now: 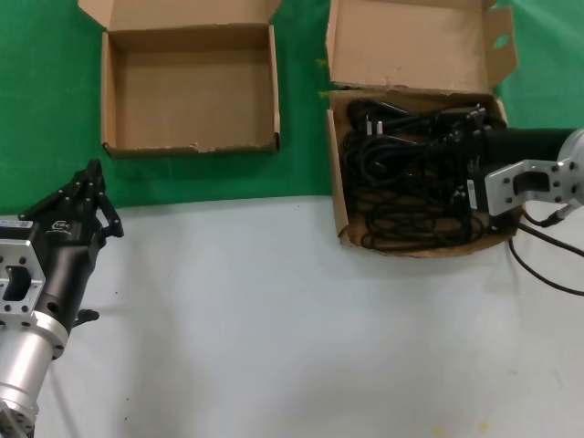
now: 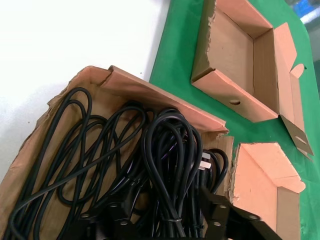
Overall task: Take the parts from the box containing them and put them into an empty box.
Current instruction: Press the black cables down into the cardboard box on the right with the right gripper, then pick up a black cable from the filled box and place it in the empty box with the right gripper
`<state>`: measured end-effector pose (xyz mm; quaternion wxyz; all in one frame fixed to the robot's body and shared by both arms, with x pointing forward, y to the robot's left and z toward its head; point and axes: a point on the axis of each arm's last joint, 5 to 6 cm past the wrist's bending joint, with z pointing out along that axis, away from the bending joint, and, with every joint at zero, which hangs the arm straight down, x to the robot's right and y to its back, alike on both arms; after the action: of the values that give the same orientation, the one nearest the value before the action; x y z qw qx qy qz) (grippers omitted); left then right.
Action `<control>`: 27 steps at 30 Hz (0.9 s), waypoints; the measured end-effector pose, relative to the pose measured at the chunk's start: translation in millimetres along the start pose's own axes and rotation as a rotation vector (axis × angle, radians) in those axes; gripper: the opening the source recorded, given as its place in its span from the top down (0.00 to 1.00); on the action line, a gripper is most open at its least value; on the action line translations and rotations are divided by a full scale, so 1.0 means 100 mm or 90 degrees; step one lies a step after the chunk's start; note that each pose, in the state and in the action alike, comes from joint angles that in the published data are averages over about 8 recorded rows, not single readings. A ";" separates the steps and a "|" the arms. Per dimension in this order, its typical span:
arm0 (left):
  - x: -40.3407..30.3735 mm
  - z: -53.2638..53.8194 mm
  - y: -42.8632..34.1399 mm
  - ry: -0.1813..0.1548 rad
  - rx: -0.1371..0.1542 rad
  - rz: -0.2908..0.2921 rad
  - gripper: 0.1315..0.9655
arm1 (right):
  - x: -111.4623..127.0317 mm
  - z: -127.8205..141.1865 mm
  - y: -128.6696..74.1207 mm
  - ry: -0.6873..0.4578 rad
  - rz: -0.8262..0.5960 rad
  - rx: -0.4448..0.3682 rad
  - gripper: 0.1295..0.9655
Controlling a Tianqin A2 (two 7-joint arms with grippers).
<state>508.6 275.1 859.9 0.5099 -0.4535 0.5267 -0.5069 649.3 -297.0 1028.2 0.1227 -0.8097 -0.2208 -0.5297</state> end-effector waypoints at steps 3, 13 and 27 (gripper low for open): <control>0.000 0.00 0.000 0.000 0.000 0.000 0.98 | 0.00 0.02 0.01 0.000 0.005 -0.001 0.55; 0.000 0.00 0.000 0.000 0.000 0.000 0.98 | 0.01 0.09 0.03 0.007 0.015 -0.006 0.77; 0.000 0.00 0.000 0.000 0.000 0.000 0.98 | 0.37 -0.15 -0.01 0.044 0.013 -0.014 0.90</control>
<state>508.6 275.1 859.9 0.5099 -0.4535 0.5267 -0.5069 649.5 -294.5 1067.9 0.1268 -0.7944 -0.2020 -0.5586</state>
